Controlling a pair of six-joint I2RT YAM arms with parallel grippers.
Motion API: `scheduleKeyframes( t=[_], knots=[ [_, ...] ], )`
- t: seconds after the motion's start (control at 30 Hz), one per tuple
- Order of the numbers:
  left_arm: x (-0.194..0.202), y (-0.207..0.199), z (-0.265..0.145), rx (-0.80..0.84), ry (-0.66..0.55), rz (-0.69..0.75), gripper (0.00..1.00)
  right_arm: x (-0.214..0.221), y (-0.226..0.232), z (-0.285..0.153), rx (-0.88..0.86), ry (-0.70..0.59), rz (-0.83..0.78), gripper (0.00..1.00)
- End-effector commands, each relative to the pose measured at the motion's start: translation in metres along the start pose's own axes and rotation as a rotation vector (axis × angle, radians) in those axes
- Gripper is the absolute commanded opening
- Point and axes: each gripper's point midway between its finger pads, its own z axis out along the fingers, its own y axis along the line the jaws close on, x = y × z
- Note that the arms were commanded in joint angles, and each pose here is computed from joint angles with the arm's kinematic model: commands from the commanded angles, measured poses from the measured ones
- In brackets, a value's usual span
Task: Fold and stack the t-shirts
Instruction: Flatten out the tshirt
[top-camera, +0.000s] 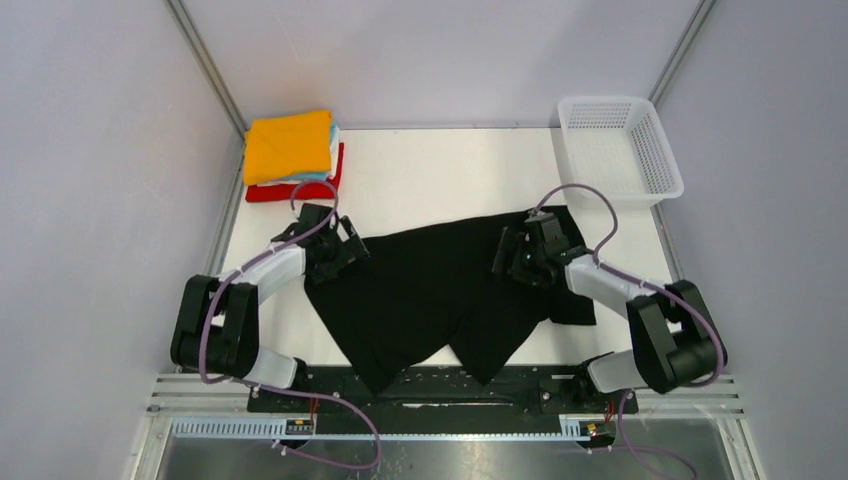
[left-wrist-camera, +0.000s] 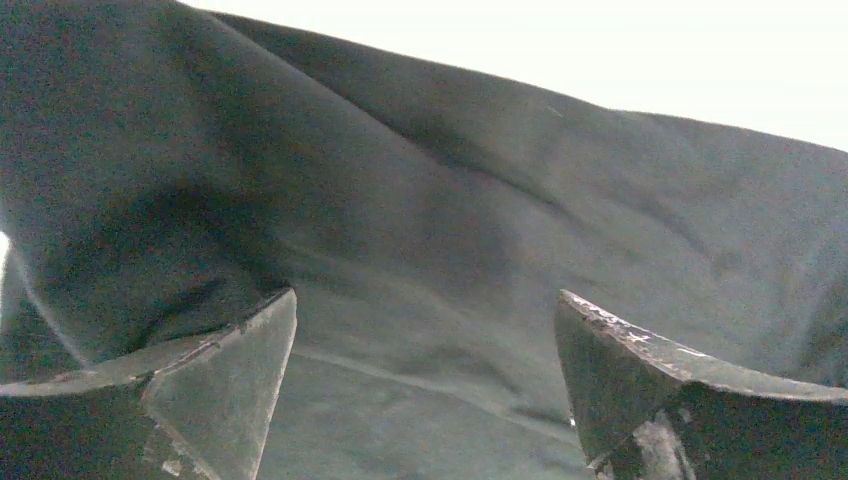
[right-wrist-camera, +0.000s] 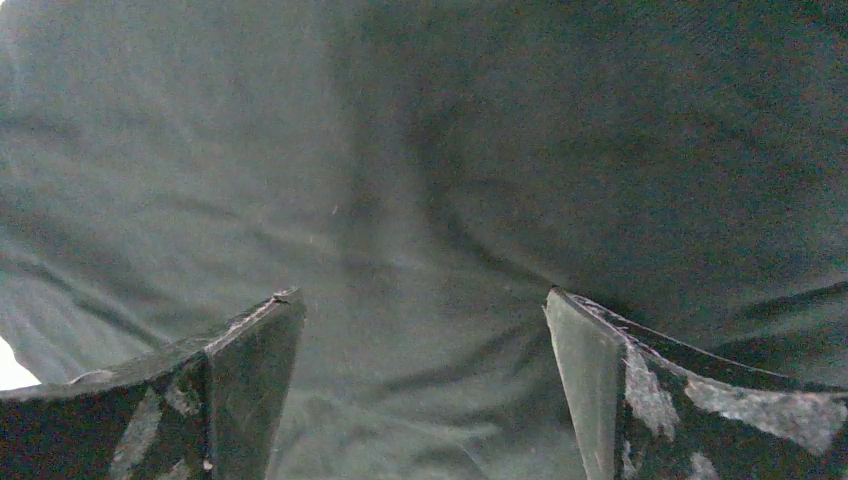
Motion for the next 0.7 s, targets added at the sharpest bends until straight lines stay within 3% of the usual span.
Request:
scheduleKeyframes(
  t=[0.0,0.2,0.43,0.67],
  knots=[
    [-0.04,0.028,0.003,-0.128,-0.086,-0.048,0.99,-0.019,-0.035,0.012,0.123,0.014,0.139,0.99],
    [-0.08,0.074,-0.014,-0.291,-0.18,-0.153,0.99,-0.042,-0.041,0.017,0.117,-0.003,0.223,0.99],
    [-0.122,0.101,-0.03,-0.307,-0.27,-0.278,0.99,-0.065,-0.036,0.026,0.108,-0.005,0.216,1.0],
    [-0.109,0.091,-0.041,-0.227,-0.267,-0.284,0.95,-0.088,-0.03,0.007,0.085,-0.108,0.138,0.99]
  ],
)
